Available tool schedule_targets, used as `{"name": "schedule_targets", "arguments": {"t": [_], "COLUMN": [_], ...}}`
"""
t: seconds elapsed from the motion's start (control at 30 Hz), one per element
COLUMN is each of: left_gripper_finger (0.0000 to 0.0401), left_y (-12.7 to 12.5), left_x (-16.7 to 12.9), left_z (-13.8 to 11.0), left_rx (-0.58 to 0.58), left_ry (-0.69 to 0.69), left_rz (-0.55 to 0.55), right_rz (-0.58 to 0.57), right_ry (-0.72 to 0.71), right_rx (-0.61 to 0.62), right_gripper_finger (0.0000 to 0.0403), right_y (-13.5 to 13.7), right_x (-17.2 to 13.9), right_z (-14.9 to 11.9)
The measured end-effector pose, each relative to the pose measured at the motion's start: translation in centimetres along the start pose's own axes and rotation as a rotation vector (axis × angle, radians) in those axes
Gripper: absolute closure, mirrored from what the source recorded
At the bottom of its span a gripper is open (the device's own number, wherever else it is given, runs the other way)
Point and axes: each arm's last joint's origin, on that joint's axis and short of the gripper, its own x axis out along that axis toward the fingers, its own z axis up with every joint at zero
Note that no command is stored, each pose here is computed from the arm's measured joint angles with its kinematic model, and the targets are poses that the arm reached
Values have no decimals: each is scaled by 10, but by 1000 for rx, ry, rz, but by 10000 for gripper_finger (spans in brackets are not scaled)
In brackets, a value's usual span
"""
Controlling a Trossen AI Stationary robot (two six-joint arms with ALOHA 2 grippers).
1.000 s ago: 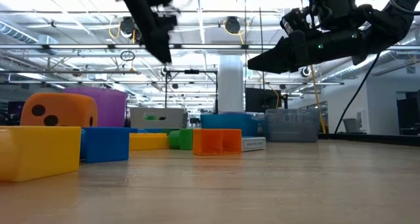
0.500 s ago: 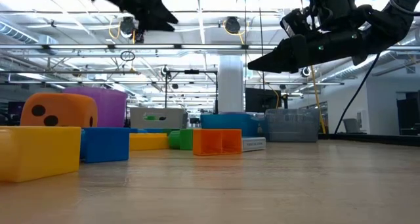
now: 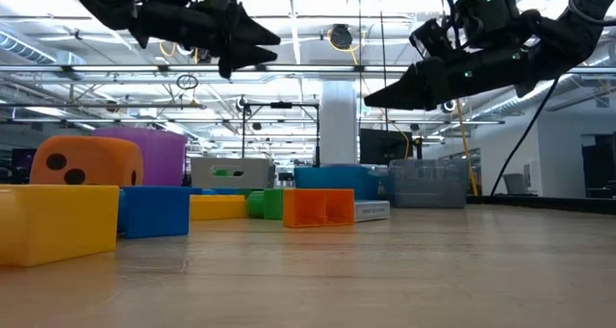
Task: Pick & Place Toys
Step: Put the blue game piece into the gray bin
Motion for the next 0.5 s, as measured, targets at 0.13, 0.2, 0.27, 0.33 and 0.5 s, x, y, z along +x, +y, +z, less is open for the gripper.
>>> {"name": "schedule_targets", "arguments": {"t": [0.13, 0.2, 0.27, 0.33, 0.5], "left_gripper_finger": [187, 187, 187, 187, 187], "left_y": [-18, -25, -32, -38, -54], "left_x": [3, 2, 2, 2, 3], "left_z": [-4, -7, -9, -13, -9], "left_rx": [27, 43, 61, 71, 105], "left_ry": [49, 103, 154, 206, 248], "left_rz": [0, 52, 104, 129, 139], "right_rz": [0, 3, 5, 7, 7], "right_ry": [8, 10, 11, 20, 21], "right_rx": [0, 0, 0, 1, -2], "right_gripper_finger": [115, 115, 115, 115, 115], "right_y": [0, 0, 0, 0, 0], "right_x": [0, 0, 0, 0, 0], "right_z": [-1, -1, -1, -2, -2]}}
